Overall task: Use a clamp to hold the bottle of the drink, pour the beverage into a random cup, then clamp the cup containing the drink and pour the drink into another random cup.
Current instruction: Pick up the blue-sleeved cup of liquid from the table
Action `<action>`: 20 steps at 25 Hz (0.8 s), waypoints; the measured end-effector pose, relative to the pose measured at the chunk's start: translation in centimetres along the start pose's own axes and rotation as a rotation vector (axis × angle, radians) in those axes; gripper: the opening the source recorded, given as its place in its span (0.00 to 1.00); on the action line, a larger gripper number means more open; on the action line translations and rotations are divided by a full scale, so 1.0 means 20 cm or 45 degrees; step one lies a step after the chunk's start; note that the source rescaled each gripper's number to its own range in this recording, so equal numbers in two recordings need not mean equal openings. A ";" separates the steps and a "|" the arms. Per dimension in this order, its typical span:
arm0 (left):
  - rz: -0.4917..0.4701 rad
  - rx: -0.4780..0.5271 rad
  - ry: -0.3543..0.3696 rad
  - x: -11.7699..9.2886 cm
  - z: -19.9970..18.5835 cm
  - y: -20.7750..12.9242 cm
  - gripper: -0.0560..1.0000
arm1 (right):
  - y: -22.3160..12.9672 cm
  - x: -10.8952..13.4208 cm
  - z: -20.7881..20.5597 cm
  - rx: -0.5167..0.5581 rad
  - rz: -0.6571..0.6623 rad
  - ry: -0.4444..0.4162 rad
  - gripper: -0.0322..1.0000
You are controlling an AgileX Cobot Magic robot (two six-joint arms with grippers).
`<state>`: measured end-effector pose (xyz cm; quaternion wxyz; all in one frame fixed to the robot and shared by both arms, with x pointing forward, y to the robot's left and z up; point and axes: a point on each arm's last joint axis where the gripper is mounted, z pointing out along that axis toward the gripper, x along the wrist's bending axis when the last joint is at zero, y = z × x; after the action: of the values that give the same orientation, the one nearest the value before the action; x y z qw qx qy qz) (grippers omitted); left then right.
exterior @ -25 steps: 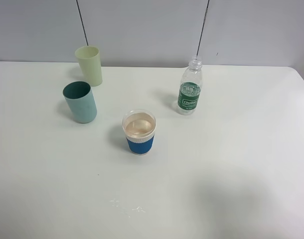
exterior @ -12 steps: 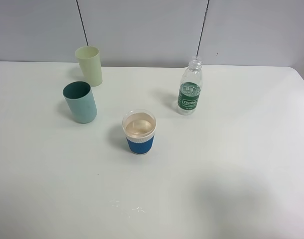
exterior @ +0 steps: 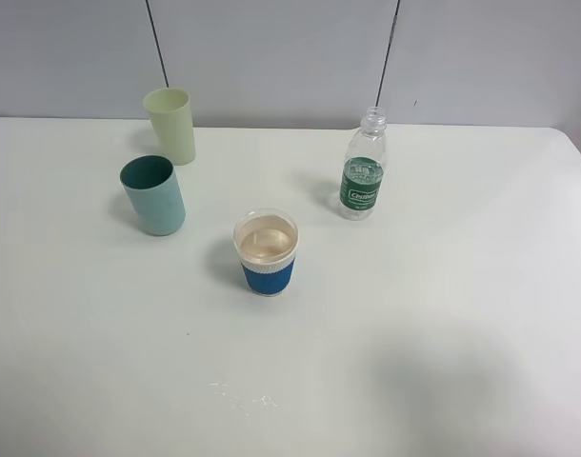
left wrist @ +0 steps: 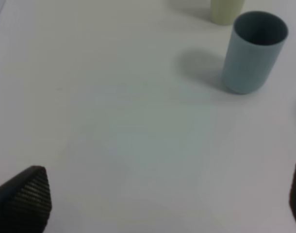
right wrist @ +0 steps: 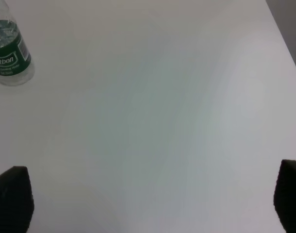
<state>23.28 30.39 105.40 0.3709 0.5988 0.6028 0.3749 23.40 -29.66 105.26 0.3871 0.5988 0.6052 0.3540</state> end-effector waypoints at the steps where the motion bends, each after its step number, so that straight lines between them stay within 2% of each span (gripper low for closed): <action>1: 0.000 0.000 0.000 0.00 0.00 0.00 1.00 | 0.00 0.00 0.00 0.000 0.000 0.000 1.00; 20: -0.010 -0.001 0.022 0.01 0.00 0.00 1.00 | 0.00 0.00 0.00 0.000 0.000 0.000 1.00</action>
<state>23.28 30.55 105.41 0.3673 0.5931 0.6082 0.3788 23.40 -29.66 105.26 0.3871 0.5988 0.6052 0.3540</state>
